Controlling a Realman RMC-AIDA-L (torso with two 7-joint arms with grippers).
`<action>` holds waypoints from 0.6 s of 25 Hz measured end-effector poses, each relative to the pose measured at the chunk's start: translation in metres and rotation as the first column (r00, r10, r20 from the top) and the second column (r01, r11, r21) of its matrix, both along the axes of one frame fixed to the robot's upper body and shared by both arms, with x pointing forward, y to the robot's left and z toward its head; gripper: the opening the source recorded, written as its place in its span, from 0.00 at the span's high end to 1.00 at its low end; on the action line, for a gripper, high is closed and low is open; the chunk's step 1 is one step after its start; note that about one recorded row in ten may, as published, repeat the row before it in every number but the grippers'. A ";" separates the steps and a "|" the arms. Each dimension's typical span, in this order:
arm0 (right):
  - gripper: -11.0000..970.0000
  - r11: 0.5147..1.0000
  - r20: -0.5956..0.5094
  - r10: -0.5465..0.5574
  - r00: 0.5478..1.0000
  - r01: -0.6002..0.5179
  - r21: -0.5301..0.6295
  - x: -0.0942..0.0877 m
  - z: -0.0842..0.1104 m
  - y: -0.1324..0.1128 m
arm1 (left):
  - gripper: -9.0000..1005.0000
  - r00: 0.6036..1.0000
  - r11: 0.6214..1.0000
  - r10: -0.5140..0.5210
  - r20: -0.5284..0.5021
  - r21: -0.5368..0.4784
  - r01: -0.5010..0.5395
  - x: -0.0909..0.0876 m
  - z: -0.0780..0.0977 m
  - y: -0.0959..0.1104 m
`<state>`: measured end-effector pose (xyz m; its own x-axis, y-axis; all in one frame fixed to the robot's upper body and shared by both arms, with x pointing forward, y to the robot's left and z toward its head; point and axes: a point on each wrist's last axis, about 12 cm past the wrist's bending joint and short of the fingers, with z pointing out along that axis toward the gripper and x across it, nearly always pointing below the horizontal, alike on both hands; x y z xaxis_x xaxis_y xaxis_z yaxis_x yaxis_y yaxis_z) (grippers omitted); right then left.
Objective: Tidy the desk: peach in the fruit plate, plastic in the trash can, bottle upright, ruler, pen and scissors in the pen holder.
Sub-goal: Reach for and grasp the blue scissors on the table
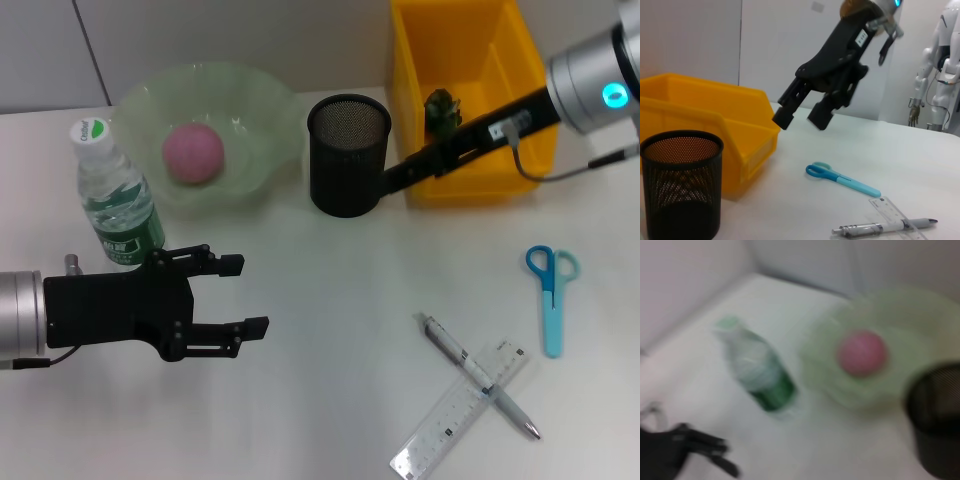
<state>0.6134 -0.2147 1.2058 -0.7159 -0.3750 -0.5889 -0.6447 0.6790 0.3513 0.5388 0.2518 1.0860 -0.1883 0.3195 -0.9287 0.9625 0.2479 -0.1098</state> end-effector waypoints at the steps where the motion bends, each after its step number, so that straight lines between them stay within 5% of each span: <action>1: 0.17 0.998 -0.045 -0.039 0.998 0.037 -0.044 0.003 0.004 0.003 | 0.17 1.000 1.000 0.000 0.001 0.001 0.000 0.000 0.000 0.000; 9: 0.17 0.936 -0.247 -0.248 0.937 0.166 -0.309 0.014 0.008 0.008 | 0.17 1.000 1.000 0.004 0.009 0.005 -0.004 0.000 -0.001 0.001; 15: 0.17 0.902 -0.333 -0.327 0.885 0.187 -0.389 0.016 -0.007 0.000 | 0.17 1.000 1.000 0.002 0.020 0.008 -0.003 0.000 -0.001 0.001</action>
